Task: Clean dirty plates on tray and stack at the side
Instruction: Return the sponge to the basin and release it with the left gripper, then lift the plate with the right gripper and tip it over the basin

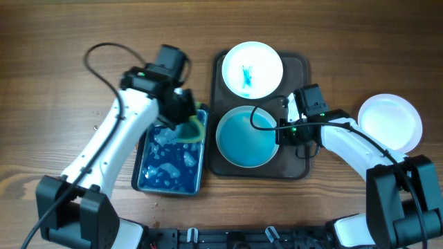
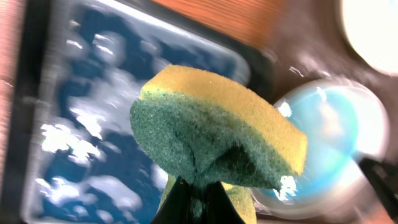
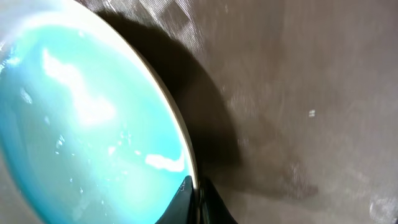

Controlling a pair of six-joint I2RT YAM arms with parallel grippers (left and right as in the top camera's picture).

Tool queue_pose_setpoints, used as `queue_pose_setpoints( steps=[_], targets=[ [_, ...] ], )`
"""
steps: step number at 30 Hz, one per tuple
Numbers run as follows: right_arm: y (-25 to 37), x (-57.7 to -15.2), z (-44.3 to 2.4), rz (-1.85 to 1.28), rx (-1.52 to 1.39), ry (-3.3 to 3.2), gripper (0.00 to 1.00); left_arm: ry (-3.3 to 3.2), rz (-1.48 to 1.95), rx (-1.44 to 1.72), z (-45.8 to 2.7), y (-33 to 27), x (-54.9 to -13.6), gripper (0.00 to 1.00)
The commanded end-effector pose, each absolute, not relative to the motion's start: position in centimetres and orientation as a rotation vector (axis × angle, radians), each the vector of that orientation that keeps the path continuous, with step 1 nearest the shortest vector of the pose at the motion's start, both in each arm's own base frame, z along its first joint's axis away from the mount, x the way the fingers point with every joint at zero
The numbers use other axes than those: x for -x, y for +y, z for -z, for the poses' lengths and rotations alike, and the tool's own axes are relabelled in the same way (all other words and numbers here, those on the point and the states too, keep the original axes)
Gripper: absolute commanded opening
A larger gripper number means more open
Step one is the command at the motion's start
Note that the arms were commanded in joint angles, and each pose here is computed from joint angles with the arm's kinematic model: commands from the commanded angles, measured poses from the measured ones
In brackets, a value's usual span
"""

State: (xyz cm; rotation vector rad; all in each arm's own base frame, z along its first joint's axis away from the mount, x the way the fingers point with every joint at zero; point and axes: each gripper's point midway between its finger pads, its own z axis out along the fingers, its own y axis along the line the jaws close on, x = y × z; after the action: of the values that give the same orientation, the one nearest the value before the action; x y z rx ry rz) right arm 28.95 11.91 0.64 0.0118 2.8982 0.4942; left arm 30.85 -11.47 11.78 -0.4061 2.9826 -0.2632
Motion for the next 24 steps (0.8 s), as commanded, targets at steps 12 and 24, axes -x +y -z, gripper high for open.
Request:
queue_pose_setpoints(
  steps=[12, 24],
  targets=[
    [9.9, -29.0, -3.0, -0.326, -0.044, 2.926, 0.04, 2.986, 0.223, 0.547, -6.3, -7.8, -29.4, 0.76],
    [14.2, -30.8, -13.8, -0.353, 0.277, 2.815, 0.04, 2.702, 0.380, 0.799, -15.8, -2.0, -30.9, 1.00]
  ],
)
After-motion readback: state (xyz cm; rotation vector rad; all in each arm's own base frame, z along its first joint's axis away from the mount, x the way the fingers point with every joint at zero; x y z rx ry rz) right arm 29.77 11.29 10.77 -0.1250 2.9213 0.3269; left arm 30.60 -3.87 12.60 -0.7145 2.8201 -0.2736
